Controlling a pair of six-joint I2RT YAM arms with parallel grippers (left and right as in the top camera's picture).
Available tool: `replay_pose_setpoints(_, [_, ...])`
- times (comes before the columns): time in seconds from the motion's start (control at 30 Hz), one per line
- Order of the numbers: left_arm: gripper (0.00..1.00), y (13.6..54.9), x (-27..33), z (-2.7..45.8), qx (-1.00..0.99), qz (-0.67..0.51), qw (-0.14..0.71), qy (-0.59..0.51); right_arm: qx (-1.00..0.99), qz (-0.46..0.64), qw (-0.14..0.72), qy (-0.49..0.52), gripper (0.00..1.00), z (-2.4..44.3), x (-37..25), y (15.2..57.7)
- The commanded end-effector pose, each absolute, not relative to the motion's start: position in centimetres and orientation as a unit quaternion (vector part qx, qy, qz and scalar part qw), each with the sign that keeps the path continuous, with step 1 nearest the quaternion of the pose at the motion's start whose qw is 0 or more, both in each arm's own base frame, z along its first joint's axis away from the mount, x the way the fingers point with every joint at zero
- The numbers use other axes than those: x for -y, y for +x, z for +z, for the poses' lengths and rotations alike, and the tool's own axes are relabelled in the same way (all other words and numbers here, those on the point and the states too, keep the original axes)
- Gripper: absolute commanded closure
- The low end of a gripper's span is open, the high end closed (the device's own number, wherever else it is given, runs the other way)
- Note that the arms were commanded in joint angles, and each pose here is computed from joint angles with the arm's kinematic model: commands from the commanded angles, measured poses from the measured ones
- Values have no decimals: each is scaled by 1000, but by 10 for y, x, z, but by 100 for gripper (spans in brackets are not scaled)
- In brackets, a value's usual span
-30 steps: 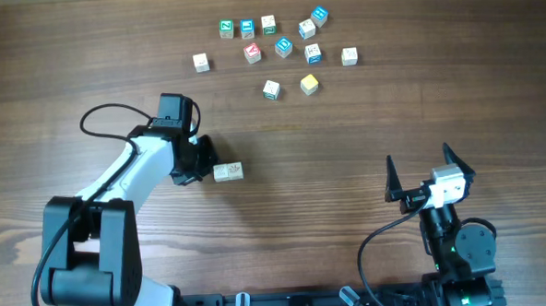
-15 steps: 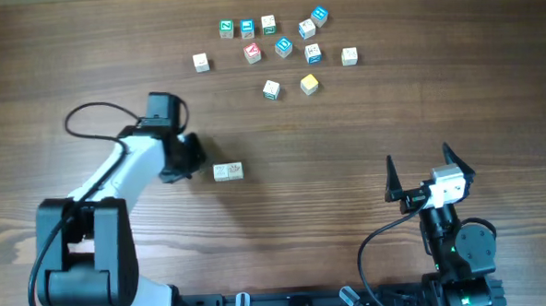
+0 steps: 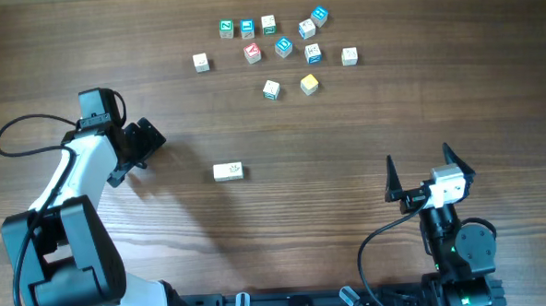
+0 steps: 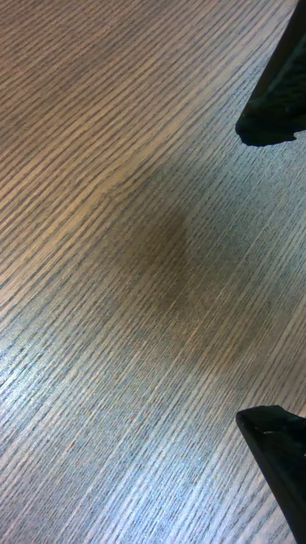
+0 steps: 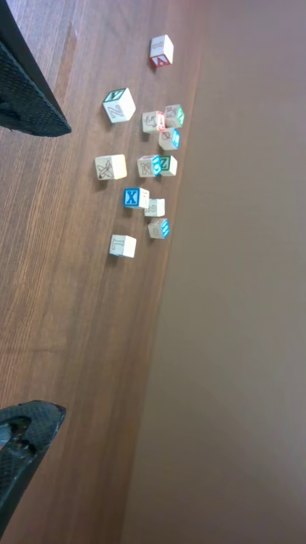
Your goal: Form a horizontal line
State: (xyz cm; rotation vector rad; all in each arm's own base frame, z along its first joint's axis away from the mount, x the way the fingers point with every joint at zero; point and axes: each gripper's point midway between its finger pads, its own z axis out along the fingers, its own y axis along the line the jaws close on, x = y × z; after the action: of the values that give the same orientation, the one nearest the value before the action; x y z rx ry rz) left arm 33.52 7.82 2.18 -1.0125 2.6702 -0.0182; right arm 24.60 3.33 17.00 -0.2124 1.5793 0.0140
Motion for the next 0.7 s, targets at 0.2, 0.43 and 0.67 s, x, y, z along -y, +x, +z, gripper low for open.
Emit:
replay_pose_setpoints(0.2, [0,339,-80,22,-927,-4,144,-346,-708,7,699,-100,0,170,-35,246])
replay_pose_setpoints(0.43, [0,339,-80,22,-927,-4,144,-346,-564,125,804,-137,0,274,-70,218])
replay_pose_setpoints(0.67, [0,339,-80,22,-927,-4,144,-346,-630,148,749,-139,0,393,-77,238])
